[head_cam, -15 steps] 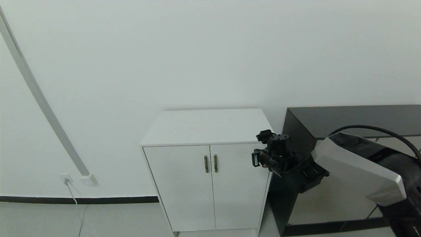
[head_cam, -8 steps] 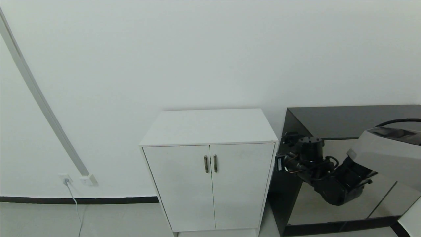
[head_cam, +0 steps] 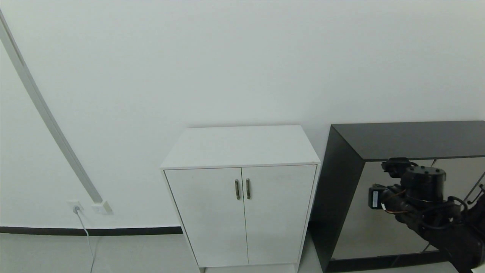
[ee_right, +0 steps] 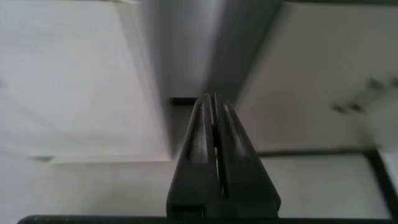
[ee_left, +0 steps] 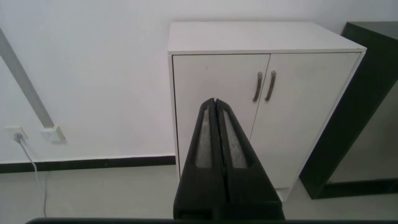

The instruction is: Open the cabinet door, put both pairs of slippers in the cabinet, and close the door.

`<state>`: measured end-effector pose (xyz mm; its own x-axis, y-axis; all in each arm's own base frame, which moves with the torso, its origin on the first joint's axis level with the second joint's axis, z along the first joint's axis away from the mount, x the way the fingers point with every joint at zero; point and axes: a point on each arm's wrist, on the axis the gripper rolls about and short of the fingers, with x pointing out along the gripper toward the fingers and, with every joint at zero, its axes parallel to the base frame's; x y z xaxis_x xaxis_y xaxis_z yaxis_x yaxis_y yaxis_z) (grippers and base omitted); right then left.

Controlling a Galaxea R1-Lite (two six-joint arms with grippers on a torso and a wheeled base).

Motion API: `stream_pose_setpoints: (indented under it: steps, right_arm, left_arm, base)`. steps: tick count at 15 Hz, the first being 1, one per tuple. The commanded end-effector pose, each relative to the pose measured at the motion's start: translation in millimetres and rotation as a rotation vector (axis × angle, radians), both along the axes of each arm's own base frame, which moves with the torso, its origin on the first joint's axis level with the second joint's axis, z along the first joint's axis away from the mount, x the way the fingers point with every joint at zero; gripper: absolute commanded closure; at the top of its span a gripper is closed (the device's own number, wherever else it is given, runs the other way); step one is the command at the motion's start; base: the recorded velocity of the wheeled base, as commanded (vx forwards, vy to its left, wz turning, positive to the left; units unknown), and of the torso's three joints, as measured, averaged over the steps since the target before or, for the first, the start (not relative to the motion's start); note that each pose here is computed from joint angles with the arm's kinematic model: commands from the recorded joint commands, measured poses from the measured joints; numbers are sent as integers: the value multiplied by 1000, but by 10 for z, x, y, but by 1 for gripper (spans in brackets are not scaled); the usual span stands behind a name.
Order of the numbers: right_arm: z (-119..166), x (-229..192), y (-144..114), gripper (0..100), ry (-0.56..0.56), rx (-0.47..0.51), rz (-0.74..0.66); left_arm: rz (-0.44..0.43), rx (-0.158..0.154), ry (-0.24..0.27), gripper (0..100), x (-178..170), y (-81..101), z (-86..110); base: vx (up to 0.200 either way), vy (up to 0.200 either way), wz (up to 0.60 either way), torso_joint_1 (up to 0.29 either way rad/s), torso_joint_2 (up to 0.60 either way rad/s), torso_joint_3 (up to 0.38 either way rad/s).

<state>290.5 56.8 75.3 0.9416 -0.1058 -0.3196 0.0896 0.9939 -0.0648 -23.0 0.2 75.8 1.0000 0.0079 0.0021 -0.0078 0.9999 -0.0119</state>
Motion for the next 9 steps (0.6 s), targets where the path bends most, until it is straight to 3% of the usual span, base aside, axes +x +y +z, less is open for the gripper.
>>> stream_pose_setpoints:
  steps: [1,5,9]
  right_arm:
    - [164,-408,-256,100,-48,6,-63]
    - [314,-1080,-471,100,-99,-11,-34]
    - [493,-1485,-633,100,-165,-59,-40]
  left_arm:
    - [1,0,2,100,1,0,-1]
    - [1,-2,2,100,1,0,-1]
    - [1,-2,1,100,1,0,1]
  base:
    - [0,0,0,0,0,0]
    - [0,0,0,0,0,0]
    - [0,0,0,0,0,0]
